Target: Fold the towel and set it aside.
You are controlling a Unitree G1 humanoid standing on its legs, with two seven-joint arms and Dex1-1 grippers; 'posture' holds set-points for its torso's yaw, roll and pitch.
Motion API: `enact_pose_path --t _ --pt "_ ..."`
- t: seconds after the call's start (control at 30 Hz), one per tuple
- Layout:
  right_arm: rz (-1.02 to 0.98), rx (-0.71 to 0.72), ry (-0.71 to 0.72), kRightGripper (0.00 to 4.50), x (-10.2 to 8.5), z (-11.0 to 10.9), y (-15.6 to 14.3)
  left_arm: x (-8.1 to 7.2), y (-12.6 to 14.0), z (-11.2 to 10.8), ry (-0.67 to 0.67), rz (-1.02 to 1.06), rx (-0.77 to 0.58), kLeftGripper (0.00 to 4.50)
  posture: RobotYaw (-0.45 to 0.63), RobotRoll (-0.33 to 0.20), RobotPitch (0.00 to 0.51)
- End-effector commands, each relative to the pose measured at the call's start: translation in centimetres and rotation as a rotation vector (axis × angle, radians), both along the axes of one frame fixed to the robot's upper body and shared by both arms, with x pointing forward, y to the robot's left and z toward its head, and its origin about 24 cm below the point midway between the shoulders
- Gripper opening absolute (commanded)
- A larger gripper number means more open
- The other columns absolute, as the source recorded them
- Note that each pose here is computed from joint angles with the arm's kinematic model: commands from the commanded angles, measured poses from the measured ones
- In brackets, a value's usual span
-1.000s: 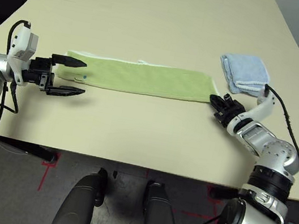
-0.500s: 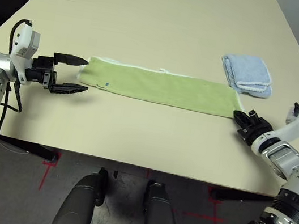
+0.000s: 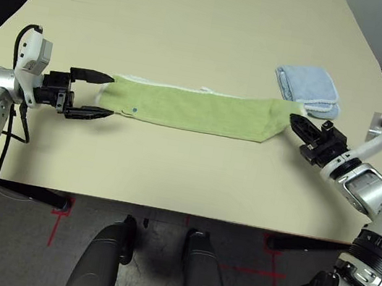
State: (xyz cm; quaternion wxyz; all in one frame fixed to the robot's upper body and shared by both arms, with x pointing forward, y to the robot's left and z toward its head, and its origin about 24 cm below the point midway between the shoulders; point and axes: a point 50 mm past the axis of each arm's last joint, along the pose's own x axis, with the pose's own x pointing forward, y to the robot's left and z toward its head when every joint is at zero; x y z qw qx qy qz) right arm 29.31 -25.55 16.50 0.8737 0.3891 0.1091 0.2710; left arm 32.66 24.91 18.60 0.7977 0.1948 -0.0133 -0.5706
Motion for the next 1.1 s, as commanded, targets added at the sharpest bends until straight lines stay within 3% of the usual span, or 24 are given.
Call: enact_pose_path --t 0.03,0.47,1.03,1.1 --pt "0.129 -0.089 -0.004 0.05 -0.1 0.3 2.1 0.0 -0.2 0.0 0.005 -0.016 0.011 4.50 -0.03 0.000 0.190" --pt "0.233 -0.271 0.065 0.05 2.4 -1.1 6.9 -0.3 0.1 0.1 0.003 -0.009 0.017 4.50 -0.01 0.000 0.191" --pt "0.326 -0.349 0.072 0.05 2.4 -2.8 10.3 -0.4 0.2 -0.2 0.005 0.003 0.018 4.50 0.00 0.000 0.191" --pt "0.353 -0.365 0.058 0.56 2.2 -2.7 10.6 -0.4 0.2 -0.2 0.005 0.004 0.019 4.50 0.00 0.000 0.190"
